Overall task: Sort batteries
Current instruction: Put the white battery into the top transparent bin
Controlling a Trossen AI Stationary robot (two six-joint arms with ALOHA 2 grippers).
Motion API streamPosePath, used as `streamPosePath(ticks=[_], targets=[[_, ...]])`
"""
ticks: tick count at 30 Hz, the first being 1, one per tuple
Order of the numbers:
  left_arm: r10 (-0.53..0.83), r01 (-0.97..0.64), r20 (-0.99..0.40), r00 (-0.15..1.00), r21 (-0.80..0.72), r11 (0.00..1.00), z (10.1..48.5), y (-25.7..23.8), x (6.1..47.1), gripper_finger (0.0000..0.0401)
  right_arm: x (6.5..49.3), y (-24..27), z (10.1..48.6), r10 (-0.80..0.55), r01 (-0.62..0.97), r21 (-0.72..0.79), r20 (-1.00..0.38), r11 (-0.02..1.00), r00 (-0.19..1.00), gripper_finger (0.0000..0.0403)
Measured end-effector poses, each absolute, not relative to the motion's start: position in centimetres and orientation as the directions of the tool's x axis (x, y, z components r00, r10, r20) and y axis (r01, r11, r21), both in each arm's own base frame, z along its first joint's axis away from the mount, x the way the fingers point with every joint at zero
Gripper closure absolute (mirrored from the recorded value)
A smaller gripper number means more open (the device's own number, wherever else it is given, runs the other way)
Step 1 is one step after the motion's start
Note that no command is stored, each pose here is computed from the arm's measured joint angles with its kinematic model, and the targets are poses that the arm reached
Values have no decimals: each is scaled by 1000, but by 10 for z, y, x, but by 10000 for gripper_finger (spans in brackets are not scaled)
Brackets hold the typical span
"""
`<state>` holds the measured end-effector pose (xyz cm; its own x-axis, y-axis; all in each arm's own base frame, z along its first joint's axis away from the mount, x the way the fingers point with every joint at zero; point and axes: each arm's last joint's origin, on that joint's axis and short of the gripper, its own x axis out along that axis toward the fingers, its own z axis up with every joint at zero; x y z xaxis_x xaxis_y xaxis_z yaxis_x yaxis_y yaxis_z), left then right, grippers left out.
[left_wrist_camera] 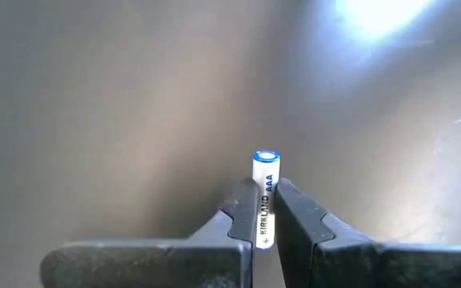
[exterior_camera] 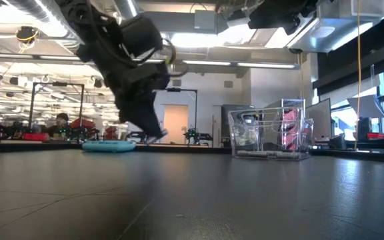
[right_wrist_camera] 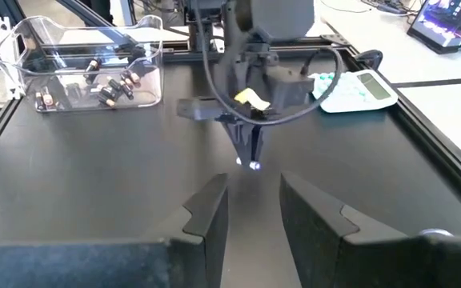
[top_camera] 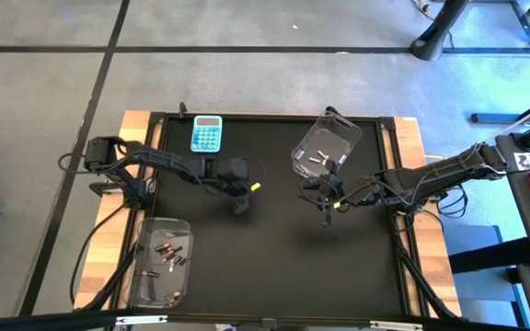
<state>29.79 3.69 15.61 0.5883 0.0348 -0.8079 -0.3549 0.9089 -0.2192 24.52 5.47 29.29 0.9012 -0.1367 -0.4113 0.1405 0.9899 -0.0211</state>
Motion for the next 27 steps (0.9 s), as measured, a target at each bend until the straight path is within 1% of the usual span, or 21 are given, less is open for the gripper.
streamPosePath(ticks=[4, 7, 12, 16, 19, 21, 27], targets=[[44, -288, -758, 650, -192, 938, 161, 29, 305, 383, 245, 55, 292, -137, 150, -4, -418, 989, 898, 288], [44, -241, -737, 674, -163, 957, 163, 22, 308, 383, 246, 55, 286, -137, 151, 0, -423, 988, 896, 288], [45, -192, -681, 731, -142, 971, 168, 7, 314, 382, 247, 56, 243, -128, 157, 16, -497, 987, 858, 288], [18, -142, -650, 760, -139, 980, 168, -8, 318, 382, 248, 62, 212, -70, 140, 90, -540, 986, 839, 288], [28, -131, -669, 743, -105, 986, 158, -19, 322, 382, 248, 70, 198, -51, 144, 126, -552, 982, 832, 288], [30, -149, -686, 727, -114, 982, 151, -24, 330, 382, 247, 76, 193, -40, 132, 123, -563, 984, 825, 288], [44, -156, -778, 627, -69, 985, 137, -27, 360, 382, 244, 88, 192, -1, 92, 131, -568, 987, 823, 288]])
